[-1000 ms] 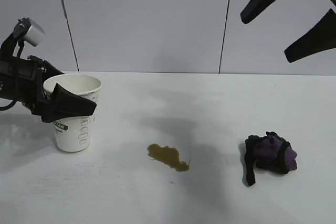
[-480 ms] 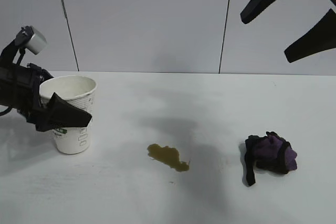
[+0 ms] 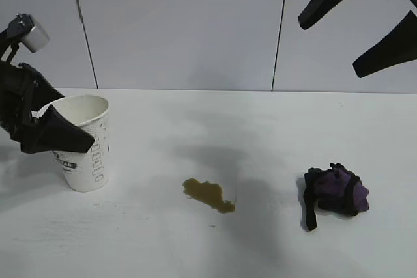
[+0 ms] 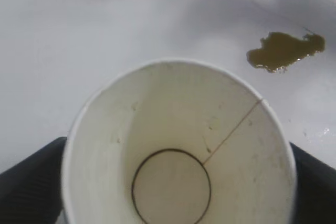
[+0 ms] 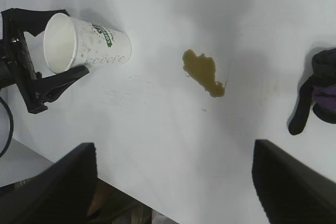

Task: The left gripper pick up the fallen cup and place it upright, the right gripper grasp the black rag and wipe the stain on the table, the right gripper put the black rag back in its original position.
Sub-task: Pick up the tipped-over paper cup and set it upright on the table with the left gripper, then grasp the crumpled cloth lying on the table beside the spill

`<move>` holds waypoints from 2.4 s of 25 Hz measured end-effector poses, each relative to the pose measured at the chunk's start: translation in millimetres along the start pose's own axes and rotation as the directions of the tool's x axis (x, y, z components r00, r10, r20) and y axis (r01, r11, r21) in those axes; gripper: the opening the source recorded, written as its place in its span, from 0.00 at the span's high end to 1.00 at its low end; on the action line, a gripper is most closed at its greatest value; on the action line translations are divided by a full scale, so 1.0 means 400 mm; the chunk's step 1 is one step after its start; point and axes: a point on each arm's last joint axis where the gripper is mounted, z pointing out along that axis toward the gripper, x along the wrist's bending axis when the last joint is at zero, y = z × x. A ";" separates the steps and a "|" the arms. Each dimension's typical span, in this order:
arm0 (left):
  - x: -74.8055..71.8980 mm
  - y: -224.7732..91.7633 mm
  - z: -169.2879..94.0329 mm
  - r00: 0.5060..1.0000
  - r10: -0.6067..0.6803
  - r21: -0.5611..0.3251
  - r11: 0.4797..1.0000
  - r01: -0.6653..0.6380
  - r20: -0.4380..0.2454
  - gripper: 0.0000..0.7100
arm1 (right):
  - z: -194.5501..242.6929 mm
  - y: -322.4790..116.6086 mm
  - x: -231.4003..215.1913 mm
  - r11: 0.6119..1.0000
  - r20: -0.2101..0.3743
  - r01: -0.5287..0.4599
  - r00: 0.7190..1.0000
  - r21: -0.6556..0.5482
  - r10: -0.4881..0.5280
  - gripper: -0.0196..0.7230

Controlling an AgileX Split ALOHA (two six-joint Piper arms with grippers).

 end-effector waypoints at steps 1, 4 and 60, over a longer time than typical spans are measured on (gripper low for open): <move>-0.002 -0.005 -0.001 1.000 -0.017 0.023 1.000 0.017 0.008 0.03 | 0.000 0.000 0.000 1.000 0.000 0.000 1.000 0.000 0.000 0.22; -0.004 -0.019 -0.002 0.999 -0.047 0.086 0.995 0.045 0.016 0.03 | 0.000 0.000 0.000 1.000 0.000 0.000 1.000 0.000 0.000 0.22; -0.727 -0.063 -0.679 0.517 -0.587 -0.473 0.809 0.350 -0.622 0.08 | 0.000 -0.006 0.000 1.000 -0.002 0.004 1.000 0.027 -0.004 0.22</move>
